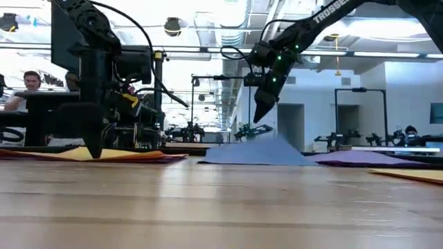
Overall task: Organize paper
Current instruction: Put the blue paper into the top center of the table
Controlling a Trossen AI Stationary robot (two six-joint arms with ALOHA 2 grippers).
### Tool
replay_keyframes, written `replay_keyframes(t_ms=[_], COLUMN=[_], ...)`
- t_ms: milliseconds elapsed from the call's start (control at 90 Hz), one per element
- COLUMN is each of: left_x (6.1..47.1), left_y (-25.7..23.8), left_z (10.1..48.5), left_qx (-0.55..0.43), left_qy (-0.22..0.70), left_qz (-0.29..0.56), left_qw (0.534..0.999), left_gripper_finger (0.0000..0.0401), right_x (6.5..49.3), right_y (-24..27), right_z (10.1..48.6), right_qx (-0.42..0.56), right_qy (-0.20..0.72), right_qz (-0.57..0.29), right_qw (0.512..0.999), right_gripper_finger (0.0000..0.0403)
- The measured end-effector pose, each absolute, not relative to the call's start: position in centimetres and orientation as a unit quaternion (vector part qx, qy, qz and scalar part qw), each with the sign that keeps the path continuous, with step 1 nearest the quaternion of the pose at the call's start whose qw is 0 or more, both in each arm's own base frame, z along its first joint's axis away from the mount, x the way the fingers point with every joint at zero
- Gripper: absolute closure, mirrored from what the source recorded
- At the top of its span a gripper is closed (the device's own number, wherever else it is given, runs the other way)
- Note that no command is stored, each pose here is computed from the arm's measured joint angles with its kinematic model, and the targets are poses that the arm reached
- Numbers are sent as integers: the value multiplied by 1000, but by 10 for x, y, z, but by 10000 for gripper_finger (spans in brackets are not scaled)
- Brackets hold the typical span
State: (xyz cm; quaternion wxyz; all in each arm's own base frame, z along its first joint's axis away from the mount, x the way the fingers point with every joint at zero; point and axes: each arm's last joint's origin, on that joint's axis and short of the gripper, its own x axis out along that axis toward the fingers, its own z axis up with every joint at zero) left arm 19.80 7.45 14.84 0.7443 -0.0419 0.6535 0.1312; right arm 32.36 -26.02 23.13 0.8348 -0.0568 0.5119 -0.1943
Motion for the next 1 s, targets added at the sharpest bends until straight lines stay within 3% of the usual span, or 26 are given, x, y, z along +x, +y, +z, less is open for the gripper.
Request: replay_keyframes(t_ms=[256,411,678,1000], left_x=[199,203,204,203], left_y=[75,76,77,77], left_z=[150,154,156,156], left_qx=[-42,-38,-26,-32], left_qy=[652,646,644,650], left_qz=[131,131,122,124], left_qw=[746,751,755,749], left_gripper_finger=[400,400,400,400], right_x=[327,340,376,394], right_y=[-251,-222,-159,-135], right_z=[222,225,167,133], right_qx=[25,130,36,-43], right_qy=[522,491,525,575], right_qz=[-197,-93,21,-7], right_qw=[829,857,850,817], right_gripper_finger=[264,264,271,271])
